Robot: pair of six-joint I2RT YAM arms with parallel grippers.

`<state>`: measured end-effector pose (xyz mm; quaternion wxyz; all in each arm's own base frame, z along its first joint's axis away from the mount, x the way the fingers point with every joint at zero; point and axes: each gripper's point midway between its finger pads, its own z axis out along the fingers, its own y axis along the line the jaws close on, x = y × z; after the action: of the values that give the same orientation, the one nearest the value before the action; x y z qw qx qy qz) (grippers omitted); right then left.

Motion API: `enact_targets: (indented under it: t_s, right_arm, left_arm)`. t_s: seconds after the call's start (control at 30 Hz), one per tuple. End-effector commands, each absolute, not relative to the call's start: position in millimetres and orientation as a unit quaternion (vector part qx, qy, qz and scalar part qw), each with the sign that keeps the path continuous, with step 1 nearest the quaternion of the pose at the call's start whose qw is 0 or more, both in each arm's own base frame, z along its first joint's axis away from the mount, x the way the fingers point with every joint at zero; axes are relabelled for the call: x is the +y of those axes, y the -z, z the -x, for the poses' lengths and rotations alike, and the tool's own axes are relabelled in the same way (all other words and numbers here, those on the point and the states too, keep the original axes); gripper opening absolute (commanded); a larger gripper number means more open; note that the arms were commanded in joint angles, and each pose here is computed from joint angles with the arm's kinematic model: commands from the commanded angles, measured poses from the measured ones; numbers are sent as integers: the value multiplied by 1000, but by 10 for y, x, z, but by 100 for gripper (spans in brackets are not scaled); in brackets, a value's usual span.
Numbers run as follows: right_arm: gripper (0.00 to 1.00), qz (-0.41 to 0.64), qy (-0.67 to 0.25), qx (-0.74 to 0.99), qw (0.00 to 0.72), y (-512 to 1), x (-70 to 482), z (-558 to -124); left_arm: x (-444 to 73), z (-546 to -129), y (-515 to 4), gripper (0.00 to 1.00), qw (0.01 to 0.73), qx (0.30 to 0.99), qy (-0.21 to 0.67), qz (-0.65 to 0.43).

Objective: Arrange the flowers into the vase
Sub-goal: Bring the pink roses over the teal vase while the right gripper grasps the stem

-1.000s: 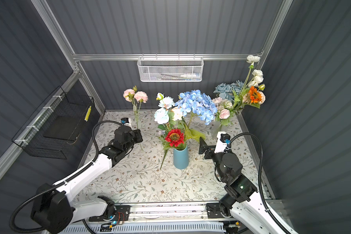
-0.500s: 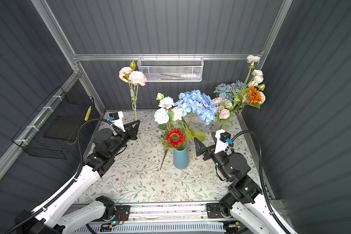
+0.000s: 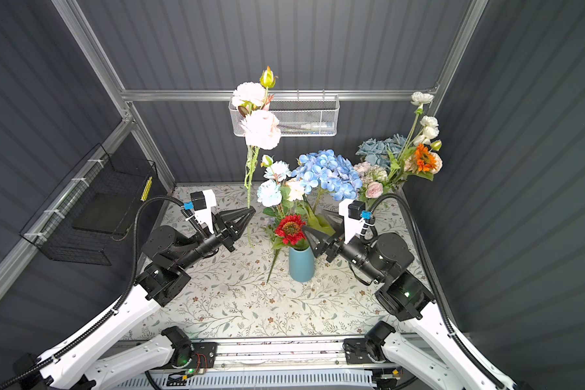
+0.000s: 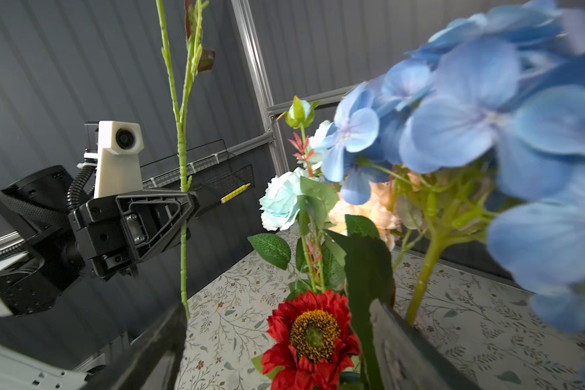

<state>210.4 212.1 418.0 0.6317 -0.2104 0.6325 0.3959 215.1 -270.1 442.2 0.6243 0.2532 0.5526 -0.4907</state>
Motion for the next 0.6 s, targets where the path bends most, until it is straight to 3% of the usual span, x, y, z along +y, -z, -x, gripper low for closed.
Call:
enact_targets:
  t_s: [0.0,0.33,0.57]
  right_arm:
    - [84,238,-437,587,639,-4483,2256,-1943]
    - [81,255,-468,553,640,-4643,2468,-1892]
    - [70,216,-458,565,651,-4604,2374,-1991]
  left_arm:
    - [-2921,-1922,-4555,0,620,504,507,-322]
    - [-3399,-1742,-4321,0,585,504,514,-373]
    - [-3478,-1642,-4301,0,582,498,514,-387]
